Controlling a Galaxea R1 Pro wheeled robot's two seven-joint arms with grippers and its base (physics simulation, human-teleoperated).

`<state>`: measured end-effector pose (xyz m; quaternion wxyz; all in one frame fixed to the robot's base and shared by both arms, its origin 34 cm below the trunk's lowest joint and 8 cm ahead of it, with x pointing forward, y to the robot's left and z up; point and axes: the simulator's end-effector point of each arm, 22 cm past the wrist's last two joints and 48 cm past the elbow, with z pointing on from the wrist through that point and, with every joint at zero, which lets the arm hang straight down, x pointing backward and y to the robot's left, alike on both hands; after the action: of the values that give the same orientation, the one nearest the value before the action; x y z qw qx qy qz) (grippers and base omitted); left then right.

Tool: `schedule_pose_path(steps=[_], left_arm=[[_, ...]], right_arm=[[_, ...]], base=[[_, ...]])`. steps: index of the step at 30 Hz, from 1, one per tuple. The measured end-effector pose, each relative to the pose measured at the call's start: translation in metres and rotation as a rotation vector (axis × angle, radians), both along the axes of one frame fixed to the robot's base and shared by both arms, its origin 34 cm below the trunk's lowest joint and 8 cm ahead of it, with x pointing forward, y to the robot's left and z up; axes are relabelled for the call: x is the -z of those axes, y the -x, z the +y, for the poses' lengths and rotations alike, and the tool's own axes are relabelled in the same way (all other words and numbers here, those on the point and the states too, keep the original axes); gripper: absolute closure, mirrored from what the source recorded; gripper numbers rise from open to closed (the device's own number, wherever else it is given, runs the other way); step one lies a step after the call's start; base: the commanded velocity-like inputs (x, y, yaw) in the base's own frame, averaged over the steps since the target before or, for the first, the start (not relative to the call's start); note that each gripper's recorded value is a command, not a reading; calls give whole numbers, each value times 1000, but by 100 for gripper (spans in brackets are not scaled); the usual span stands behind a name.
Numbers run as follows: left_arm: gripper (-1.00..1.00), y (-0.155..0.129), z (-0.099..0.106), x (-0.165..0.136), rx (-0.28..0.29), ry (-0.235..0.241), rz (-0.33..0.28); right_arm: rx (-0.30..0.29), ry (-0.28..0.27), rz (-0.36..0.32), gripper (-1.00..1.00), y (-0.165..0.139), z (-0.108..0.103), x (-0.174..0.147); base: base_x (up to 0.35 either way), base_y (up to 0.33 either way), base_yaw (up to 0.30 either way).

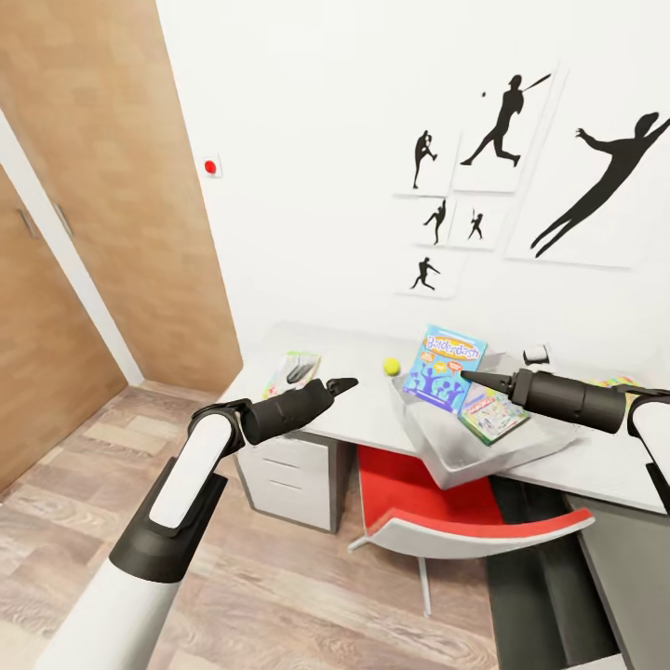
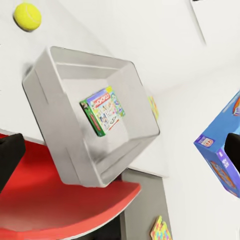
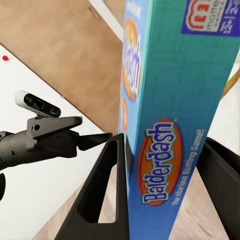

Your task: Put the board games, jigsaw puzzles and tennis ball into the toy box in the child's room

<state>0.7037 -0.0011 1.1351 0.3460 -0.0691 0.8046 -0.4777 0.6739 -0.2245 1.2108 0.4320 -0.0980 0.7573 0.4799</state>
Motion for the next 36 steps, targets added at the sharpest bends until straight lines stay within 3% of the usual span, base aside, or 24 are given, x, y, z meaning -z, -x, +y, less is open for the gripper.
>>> schedule_pose_path(steps=[16, 30, 36], left_arm=[[-100, -1, 1, 1, -6, -1, 0], [-100, -2, 2, 1, -10, 1, 0], [-100, -2, 2, 1, -10, 0, 1]], right_arm=[[1, 3, -2, 100, -1, -1, -1], [0, 1, -3, 100, -1, -2, -2], [5, 41, 3, 100, 0, -13, 1]], base=[[297, -55, -13], [42, -18, -12], [3, -1, -1]])
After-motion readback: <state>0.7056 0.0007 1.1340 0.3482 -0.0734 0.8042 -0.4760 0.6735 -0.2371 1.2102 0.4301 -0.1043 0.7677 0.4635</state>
